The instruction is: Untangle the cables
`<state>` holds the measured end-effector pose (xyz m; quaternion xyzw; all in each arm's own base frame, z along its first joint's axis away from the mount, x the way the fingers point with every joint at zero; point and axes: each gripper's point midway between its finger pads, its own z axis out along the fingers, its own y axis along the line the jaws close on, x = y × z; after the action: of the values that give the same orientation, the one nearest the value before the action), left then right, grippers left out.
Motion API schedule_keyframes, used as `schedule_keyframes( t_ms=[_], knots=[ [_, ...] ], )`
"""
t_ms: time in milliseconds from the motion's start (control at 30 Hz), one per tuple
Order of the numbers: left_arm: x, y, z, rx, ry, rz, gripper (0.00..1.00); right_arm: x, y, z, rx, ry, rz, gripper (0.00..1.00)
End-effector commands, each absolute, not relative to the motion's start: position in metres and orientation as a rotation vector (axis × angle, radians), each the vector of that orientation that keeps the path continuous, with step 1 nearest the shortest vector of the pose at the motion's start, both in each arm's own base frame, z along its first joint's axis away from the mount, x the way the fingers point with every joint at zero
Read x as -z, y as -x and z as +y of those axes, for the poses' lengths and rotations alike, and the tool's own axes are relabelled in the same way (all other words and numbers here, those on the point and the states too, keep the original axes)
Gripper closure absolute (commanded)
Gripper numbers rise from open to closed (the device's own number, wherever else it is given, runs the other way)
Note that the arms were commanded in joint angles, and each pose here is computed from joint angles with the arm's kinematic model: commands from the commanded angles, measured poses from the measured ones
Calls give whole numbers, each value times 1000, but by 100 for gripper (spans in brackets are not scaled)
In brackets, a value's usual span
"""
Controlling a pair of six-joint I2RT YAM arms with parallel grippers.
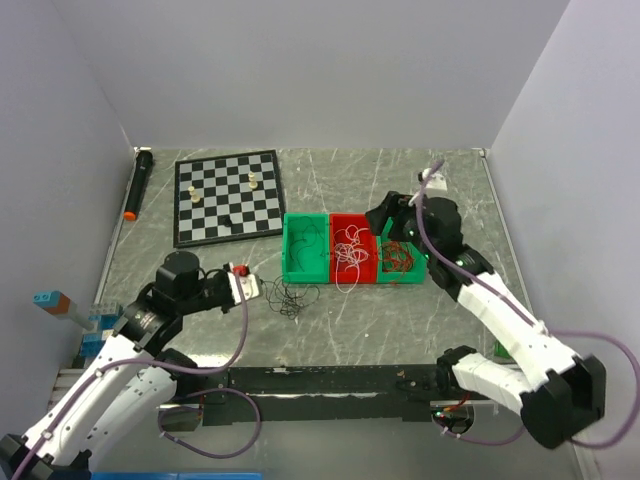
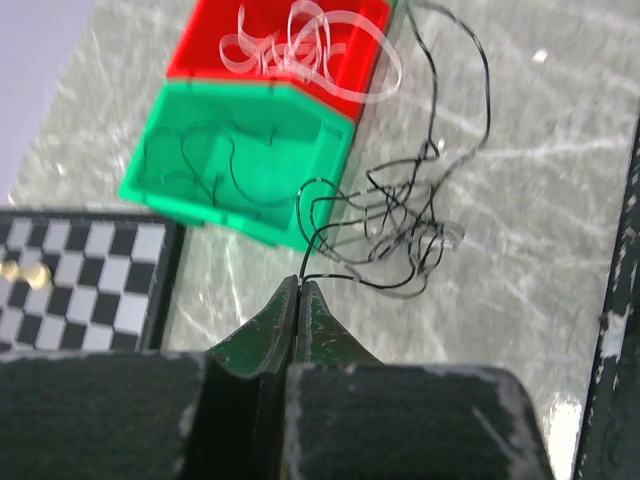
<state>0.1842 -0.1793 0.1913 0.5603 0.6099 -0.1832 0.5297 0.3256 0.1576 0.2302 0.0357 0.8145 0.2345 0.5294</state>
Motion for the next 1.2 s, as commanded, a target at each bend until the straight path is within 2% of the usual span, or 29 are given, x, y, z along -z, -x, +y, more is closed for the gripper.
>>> schedule_keyframes(
  t_ms=[0,300,700,1167],
  knots=[
    [-241,-177,-200,517,-1327,1228,99,-263,-300,182,-753,58,1827,20],
    [-313,-171,-220,625,-1376,1123,99,-260,-257,221,-998,270,1802,23],
    [-387,-161,-218,553,-1381,942,99,-248,-214,259,-1309,410,1795,21],
    [-400,-158,-218,548,-1377,907,99,-260,-190,292,-1538,415,1742,22]
  ],
)
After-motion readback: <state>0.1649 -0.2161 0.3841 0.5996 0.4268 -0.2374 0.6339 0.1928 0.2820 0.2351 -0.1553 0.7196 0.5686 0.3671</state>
